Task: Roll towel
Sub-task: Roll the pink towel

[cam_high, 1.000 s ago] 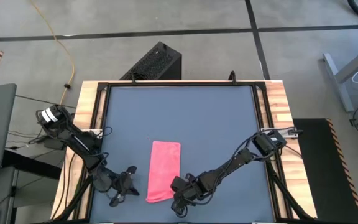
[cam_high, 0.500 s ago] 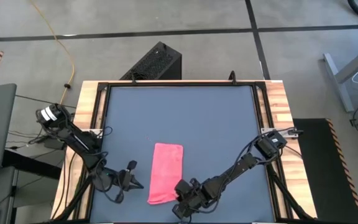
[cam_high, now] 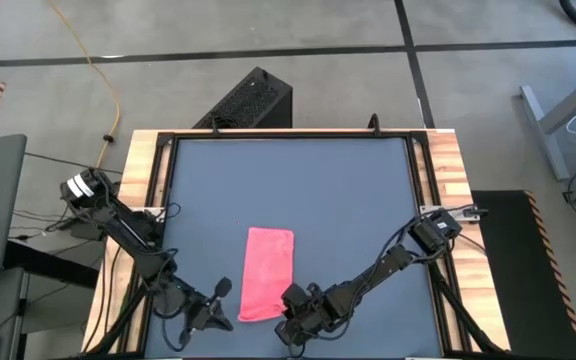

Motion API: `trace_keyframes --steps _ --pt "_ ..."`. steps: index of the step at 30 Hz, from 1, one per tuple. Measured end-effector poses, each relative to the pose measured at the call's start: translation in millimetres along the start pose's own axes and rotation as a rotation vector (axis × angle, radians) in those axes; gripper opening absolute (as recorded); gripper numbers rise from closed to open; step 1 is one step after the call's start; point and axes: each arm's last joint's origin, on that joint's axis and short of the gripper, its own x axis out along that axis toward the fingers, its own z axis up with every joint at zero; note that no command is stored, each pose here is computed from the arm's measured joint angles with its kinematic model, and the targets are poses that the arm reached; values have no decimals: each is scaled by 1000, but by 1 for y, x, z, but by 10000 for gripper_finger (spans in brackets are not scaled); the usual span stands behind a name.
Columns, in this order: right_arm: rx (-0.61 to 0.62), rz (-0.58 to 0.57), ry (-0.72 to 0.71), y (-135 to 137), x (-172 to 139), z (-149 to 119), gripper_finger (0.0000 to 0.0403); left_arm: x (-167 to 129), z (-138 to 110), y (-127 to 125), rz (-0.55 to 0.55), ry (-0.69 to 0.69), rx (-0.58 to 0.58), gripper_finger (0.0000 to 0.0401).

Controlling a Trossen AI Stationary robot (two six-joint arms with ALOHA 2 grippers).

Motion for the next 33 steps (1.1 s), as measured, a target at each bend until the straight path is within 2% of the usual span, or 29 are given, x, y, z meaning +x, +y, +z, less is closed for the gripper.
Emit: trace_keyframes --steps 5,10,20,33 --pt "5 -2 -3 0 0 0 20 23 -21 0 24 108 14 2" --pt "3 0 -2 1 -1 -1 20 37 -28 2 44 143 17 0" --pt "0 -1 0 1 -2 -2 20 40 -40 15 110 242 -32 0" --pt "-40 -2 24 0 -2 -2 33 39 -48 18 118 318 -52 0"
